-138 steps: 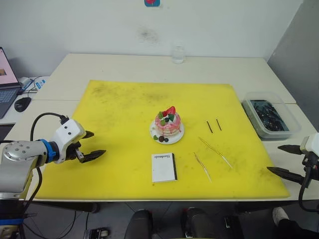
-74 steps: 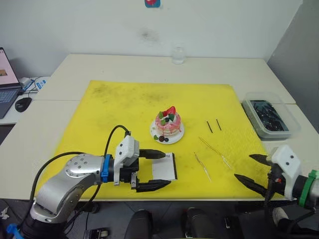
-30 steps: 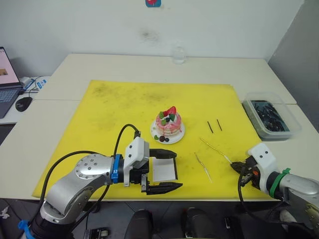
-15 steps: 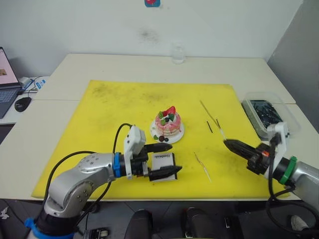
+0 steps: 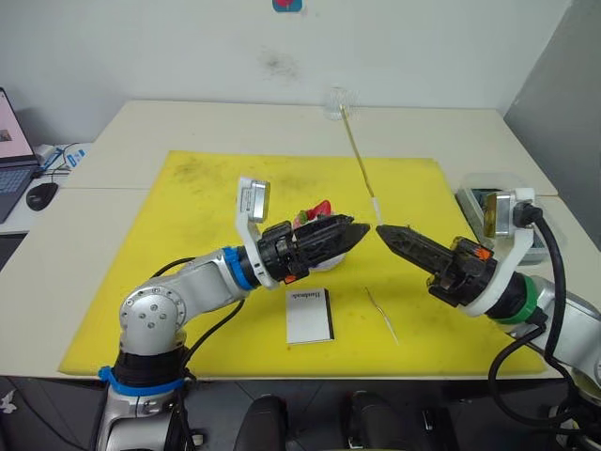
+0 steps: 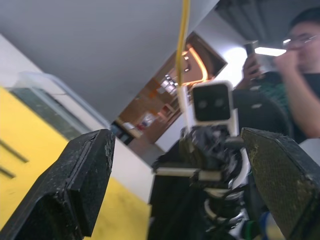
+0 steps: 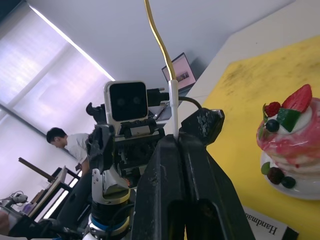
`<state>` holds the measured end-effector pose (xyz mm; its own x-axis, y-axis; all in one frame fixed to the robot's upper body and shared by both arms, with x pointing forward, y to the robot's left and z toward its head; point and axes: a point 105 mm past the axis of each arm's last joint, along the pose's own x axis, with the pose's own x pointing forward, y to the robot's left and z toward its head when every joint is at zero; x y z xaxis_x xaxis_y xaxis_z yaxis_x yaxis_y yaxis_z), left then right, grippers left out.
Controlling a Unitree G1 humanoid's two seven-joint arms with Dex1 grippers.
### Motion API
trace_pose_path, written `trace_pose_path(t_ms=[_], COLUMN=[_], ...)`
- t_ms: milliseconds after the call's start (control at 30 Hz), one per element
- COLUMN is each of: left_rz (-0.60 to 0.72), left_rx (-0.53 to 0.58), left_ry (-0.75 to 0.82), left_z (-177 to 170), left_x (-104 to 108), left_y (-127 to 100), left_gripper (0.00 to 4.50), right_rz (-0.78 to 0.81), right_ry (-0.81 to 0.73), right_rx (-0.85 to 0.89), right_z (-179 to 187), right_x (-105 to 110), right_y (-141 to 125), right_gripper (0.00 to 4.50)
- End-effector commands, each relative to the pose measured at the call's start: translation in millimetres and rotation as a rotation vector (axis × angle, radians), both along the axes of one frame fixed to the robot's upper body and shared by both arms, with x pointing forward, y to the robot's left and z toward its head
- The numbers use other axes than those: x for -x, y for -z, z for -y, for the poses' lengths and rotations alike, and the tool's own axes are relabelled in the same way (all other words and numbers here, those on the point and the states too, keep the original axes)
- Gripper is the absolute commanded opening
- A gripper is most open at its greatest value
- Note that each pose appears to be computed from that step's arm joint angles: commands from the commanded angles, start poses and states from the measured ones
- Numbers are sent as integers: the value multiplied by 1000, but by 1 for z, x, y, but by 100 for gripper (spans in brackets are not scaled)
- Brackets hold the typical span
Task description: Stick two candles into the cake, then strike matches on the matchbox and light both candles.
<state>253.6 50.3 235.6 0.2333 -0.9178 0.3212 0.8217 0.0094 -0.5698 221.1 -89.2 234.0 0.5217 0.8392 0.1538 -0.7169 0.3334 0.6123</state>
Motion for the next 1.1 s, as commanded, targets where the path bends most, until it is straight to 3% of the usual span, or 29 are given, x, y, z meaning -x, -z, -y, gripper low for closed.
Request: trace_pose_path(t_ms=[33,367,500,900,1100], left_rz=[7,-14,-20,-27,-14], left_rx=[44,37,58,65,62], left_ry=[47,113,111,129,136], left_z=[-1,5,7,9,10], left_x=[3,8,6,7,8], left_y=[-14,-10,-11,-9,-9], left_gripper=[450,450,366,2,2], right_rz=[37,34,32,28,25], right_ry=[-50,-80,-88,-100,-96], right_rx=[-20,-18,-14,-6,7], right_z=[-7,-12,-12,-14,-14], right_x=[9,13,15,16,14], right_y=[-11,-10,-8,-6,-4], right_gripper=[3,3,0,0,0])
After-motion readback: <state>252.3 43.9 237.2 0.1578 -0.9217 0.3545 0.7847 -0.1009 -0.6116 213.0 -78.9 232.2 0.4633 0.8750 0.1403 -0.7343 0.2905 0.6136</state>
